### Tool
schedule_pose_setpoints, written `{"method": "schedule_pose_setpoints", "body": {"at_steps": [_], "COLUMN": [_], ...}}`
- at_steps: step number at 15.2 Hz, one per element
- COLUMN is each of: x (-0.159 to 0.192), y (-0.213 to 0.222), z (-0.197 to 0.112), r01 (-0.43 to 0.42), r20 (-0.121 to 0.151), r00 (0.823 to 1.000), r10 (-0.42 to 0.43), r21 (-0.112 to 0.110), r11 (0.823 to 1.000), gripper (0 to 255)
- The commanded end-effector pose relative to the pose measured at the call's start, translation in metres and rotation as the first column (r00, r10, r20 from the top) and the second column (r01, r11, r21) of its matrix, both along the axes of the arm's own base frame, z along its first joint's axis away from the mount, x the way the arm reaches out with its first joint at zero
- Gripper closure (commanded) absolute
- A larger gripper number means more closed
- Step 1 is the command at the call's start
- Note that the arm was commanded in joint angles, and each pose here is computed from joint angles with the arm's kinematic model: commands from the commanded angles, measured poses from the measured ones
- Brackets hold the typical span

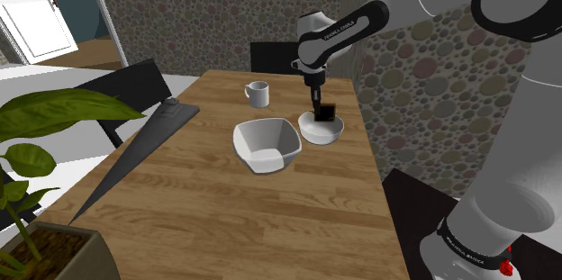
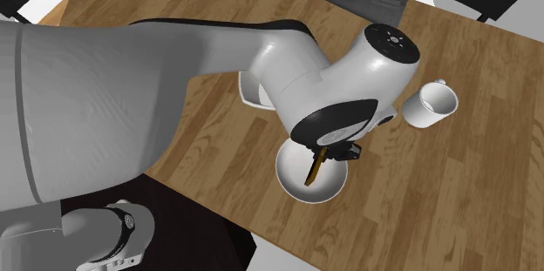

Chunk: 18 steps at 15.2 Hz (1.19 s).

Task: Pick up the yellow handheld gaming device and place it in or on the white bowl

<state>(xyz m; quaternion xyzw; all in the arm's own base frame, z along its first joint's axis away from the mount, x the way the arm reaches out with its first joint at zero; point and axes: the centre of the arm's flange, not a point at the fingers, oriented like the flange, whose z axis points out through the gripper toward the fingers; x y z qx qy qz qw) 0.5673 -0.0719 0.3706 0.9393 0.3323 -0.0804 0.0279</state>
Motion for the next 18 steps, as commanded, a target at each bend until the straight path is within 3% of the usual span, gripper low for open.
{"method": "schedule_pose_setpoints", "body": {"at_steps": [1, 2, 7, 11, 18], "x": [0.0, 0.0, 0.0, 0.007, 0.007], "y": [0.0, 0.0, 0.0, 0.005, 0.005], "z": [0.0, 0.0, 0.0, 0.049, 0.049], "r01": [0.0, 0.0, 0.0, 0.0, 0.0], "r20": [0.0, 0.0, 0.0, 0.0, 0.0], "r00": [1.0, 1.0, 1.0, 1.0, 1.0], "r10": [0.0, 0.0, 0.0, 0.0, 0.0], "r21": [0.0, 0.0, 0.0, 0.0, 0.0], "r11": [1.0, 1.0, 1.0, 1.0, 1.0], "gripper": [255, 0, 0, 0, 0]}}
